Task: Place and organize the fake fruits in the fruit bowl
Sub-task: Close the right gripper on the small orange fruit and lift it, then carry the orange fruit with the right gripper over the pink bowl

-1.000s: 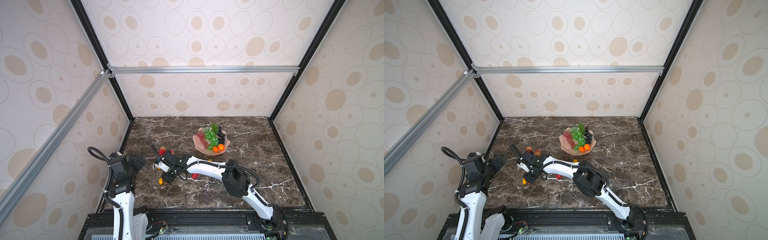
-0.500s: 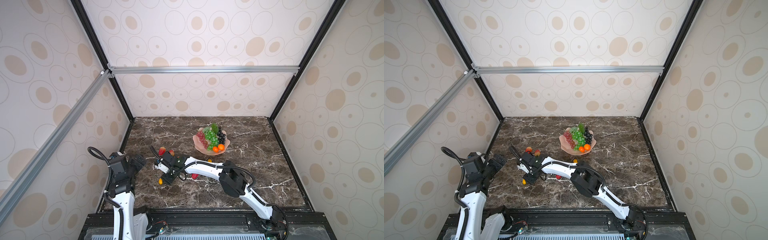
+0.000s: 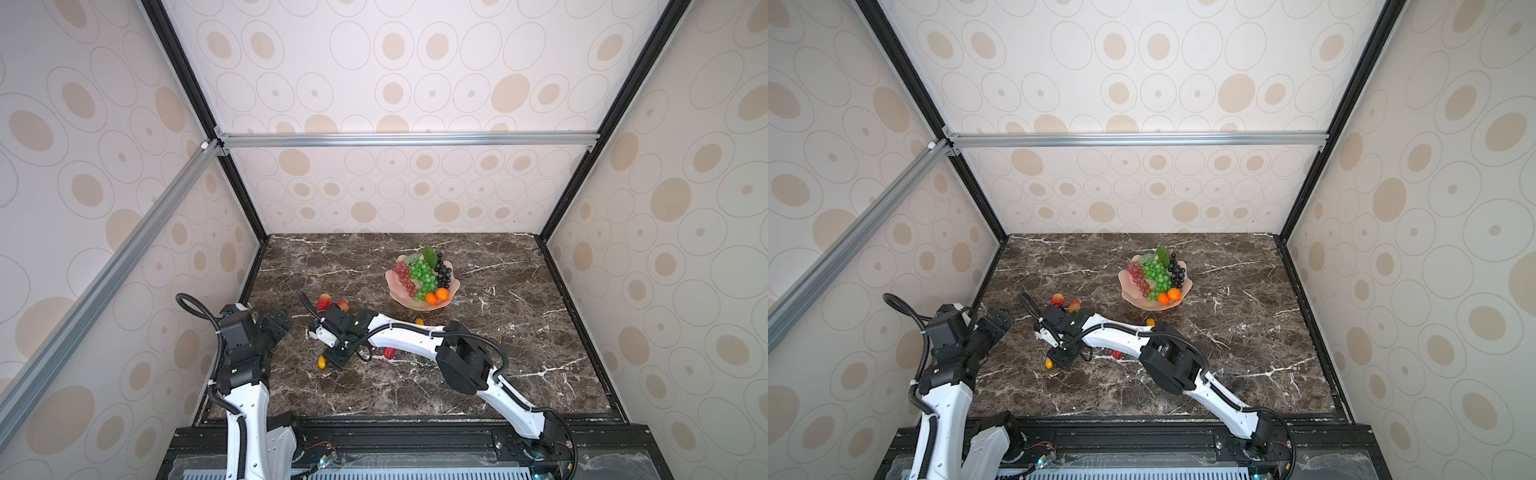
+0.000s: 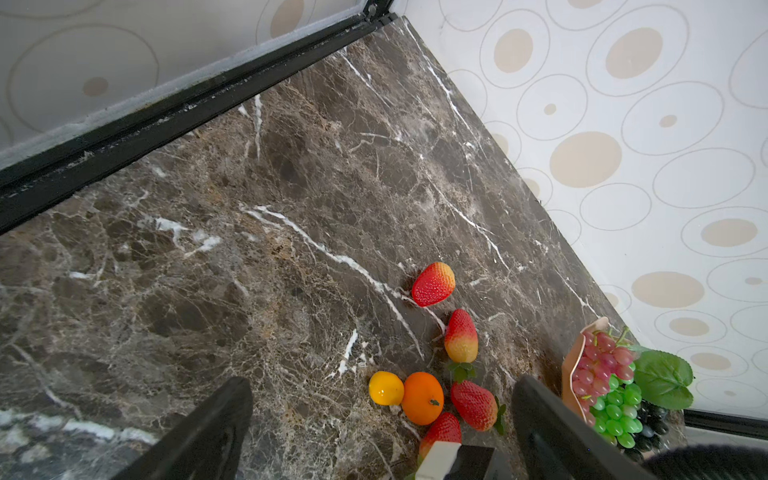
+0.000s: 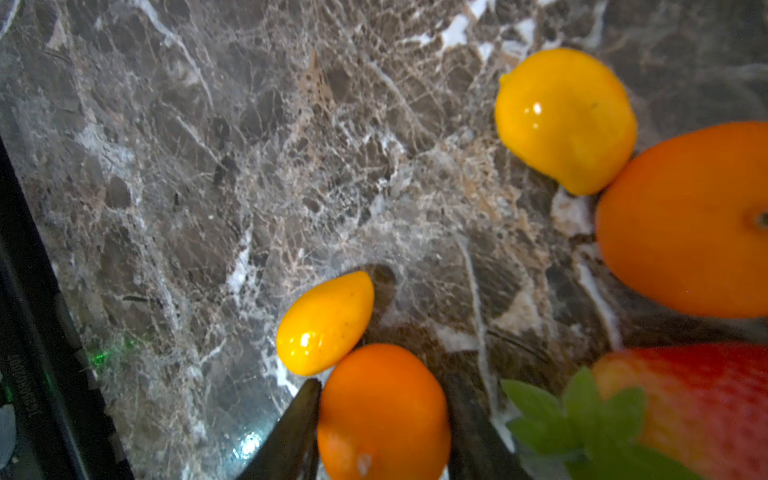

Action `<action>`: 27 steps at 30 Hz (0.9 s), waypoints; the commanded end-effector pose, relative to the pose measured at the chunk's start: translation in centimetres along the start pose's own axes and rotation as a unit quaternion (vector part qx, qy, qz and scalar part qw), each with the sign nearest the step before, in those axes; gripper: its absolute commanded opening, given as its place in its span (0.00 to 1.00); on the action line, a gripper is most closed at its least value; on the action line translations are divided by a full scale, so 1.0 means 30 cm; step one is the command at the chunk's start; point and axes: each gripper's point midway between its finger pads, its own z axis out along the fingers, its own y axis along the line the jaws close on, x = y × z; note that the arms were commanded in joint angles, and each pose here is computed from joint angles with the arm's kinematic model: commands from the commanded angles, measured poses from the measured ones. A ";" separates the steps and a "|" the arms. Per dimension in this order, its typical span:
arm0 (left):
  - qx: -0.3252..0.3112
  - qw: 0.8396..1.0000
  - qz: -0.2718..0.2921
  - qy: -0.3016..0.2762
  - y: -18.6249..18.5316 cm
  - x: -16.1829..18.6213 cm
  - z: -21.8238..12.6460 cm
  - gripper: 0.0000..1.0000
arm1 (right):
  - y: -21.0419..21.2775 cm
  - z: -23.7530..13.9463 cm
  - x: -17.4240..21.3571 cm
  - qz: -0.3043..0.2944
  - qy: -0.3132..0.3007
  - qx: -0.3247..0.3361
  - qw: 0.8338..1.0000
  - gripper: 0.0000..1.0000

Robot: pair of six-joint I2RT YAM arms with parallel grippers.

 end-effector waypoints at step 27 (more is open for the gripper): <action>0.170 0.981 0.066 0.065 -0.312 0.169 0.065 0.98 | -0.102 -0.459 0.042 0.052 -0.116 0.059 0.990 0.39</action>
